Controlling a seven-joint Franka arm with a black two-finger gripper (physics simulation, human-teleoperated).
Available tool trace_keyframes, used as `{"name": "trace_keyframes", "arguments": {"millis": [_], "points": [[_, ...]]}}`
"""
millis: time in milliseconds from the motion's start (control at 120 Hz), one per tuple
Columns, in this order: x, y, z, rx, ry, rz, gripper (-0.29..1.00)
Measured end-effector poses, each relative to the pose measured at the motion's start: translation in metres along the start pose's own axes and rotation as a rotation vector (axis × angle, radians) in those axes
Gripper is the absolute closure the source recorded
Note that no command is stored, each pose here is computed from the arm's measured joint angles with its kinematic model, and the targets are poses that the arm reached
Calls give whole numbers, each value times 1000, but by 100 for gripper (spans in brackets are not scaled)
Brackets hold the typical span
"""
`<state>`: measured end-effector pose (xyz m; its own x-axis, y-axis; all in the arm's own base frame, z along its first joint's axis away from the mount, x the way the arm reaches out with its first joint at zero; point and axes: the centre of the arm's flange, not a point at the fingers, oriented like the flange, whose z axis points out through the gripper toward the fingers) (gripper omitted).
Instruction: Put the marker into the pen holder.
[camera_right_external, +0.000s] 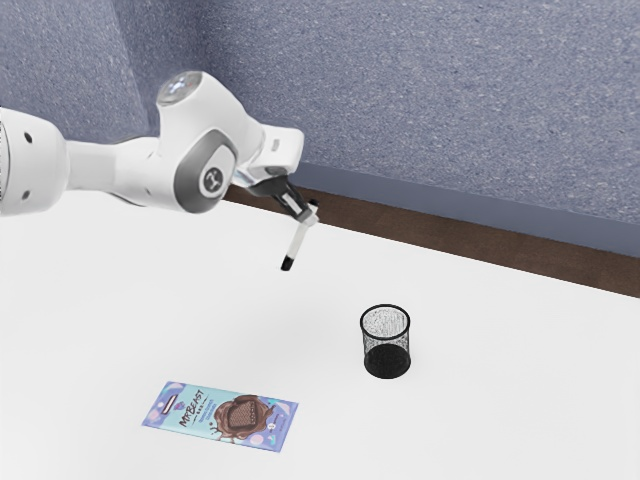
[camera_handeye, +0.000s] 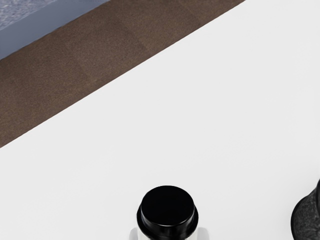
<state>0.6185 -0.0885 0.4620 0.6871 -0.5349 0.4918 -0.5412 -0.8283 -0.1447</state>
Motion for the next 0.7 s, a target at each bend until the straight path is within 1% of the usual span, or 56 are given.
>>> {"name": "trace_keyframes", "arguments": {"millis": [158,350,700], "points": [[16,31,4,-30,29,34,76],[39,54,18,-69,64,63,77],[62,98,33,-131,104,113,76]]}}
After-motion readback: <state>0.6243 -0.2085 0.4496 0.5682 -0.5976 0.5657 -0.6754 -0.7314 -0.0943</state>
